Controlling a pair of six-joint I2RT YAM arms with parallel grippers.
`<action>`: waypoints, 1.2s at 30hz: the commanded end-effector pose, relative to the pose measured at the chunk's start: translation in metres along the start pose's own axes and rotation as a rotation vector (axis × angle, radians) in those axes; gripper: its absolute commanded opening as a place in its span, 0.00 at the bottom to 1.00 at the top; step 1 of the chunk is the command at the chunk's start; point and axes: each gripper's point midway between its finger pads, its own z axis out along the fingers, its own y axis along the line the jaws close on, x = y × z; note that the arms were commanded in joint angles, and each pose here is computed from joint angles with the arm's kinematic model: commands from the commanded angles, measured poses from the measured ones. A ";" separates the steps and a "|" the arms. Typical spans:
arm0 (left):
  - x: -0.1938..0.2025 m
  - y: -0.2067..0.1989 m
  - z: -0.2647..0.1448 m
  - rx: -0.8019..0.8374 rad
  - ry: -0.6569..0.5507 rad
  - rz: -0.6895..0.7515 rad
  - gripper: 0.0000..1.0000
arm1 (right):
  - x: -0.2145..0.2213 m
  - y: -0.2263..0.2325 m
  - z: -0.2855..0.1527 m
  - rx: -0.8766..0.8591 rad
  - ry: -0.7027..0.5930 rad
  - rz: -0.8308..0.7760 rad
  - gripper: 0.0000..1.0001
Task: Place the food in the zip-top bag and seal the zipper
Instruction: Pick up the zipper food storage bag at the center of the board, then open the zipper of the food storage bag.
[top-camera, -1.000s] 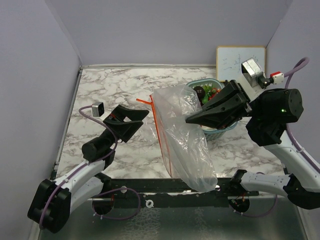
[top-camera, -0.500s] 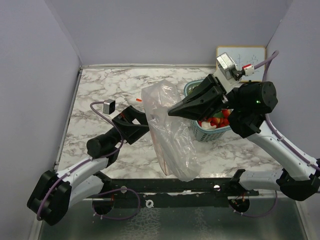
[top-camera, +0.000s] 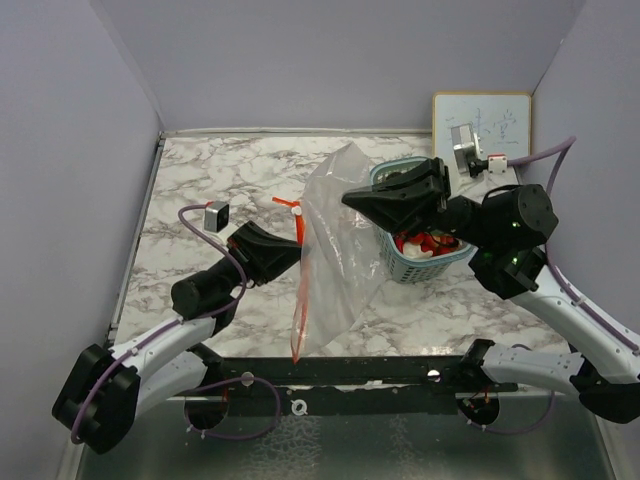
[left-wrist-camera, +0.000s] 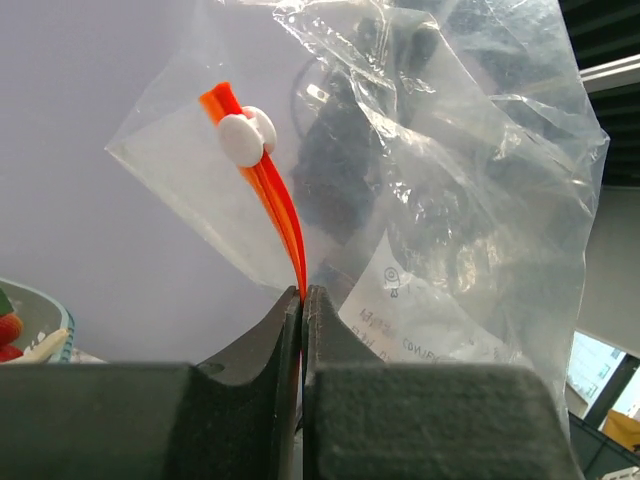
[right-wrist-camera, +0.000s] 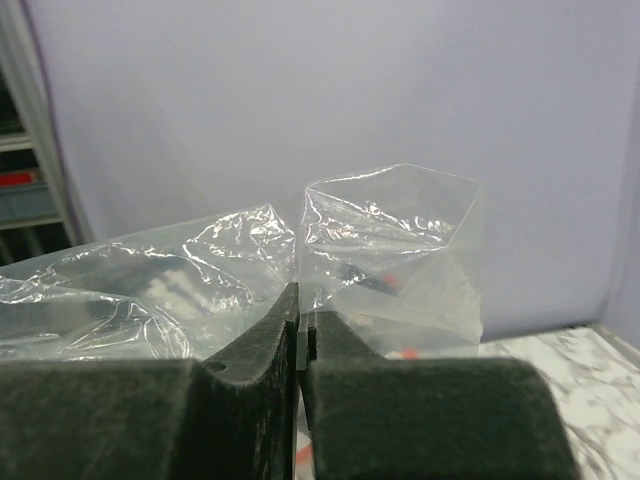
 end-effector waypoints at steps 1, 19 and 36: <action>-0.005 -0.034 -0.004 0.161 -0.039 0.073 0.00 | -0.004 -0.037 -0.019 0.243 -0.016 -0.073 0.06; -0.020 0.148 -0.091 -1.064 0.209 0.372 0.00 | 0.016 -0.121 -0.128 0.928 0.304 -0.225 0.76; -0.058 0.161 -0.090 -1.268 0.152 0.416 0.00 | 0.178 -0.094 -0.083 0.529 0.601 0.080 0.68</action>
